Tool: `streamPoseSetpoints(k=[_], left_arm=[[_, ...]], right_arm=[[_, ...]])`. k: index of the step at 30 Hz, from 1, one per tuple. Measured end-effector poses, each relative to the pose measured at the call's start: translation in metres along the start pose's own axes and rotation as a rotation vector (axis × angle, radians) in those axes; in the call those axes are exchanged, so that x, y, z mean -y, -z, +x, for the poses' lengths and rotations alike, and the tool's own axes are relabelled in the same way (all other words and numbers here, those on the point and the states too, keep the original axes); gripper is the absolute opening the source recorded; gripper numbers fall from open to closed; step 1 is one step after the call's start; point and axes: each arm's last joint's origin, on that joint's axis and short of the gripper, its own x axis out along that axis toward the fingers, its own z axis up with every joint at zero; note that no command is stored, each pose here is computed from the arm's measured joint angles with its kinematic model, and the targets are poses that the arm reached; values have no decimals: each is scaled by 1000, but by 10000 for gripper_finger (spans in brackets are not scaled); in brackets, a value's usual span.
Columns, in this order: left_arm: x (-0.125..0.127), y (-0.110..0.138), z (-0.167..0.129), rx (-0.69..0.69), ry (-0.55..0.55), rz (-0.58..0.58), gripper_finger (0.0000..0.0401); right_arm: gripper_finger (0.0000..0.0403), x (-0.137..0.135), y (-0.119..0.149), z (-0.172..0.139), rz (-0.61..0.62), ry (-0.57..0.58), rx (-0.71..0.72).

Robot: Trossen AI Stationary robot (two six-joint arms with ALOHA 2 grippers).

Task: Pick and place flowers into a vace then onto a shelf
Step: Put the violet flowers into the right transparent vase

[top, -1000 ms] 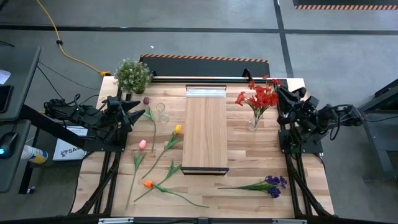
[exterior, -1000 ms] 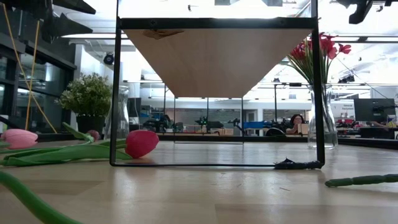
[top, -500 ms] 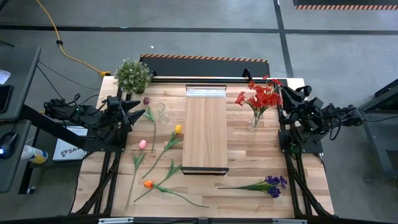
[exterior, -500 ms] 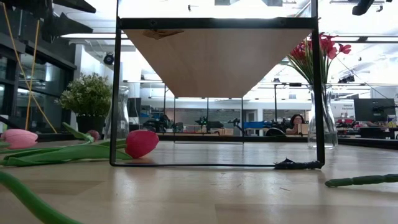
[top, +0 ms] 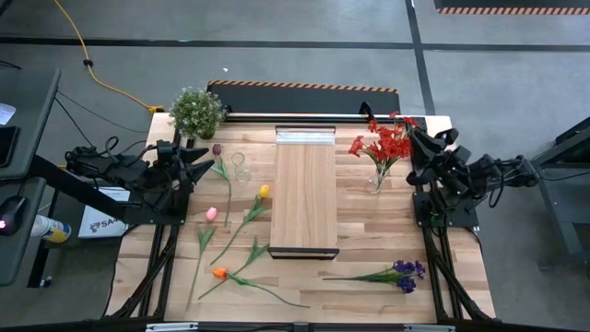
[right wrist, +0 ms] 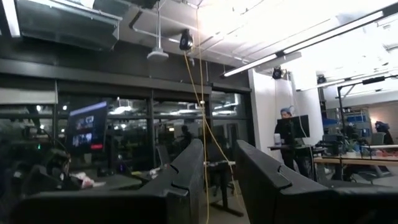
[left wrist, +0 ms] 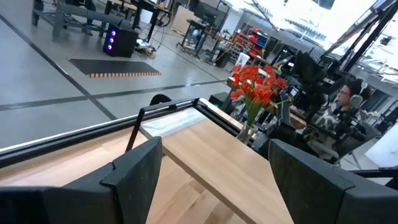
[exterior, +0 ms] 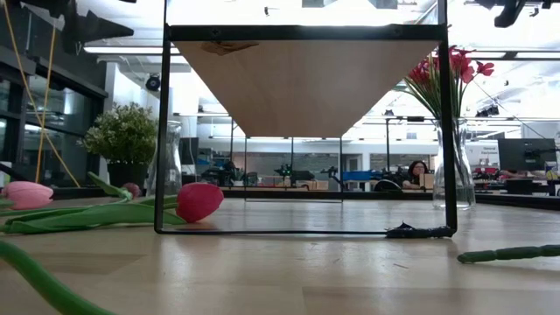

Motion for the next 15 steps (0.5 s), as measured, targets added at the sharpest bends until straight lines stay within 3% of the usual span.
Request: streamPoseSetpoints(k=[6,12,15], left_arm=[[0,0,0,0,-1,4,326],[-1,1,0,-9,-6,20,326],[-1,2,0,-11,-8,22,326]], right_arm=[[83,-5,7,0,16,-78,-42],[83,-20,21,-4,159,-402,-124],[83,-23,24,-6,241,-487,-162]])
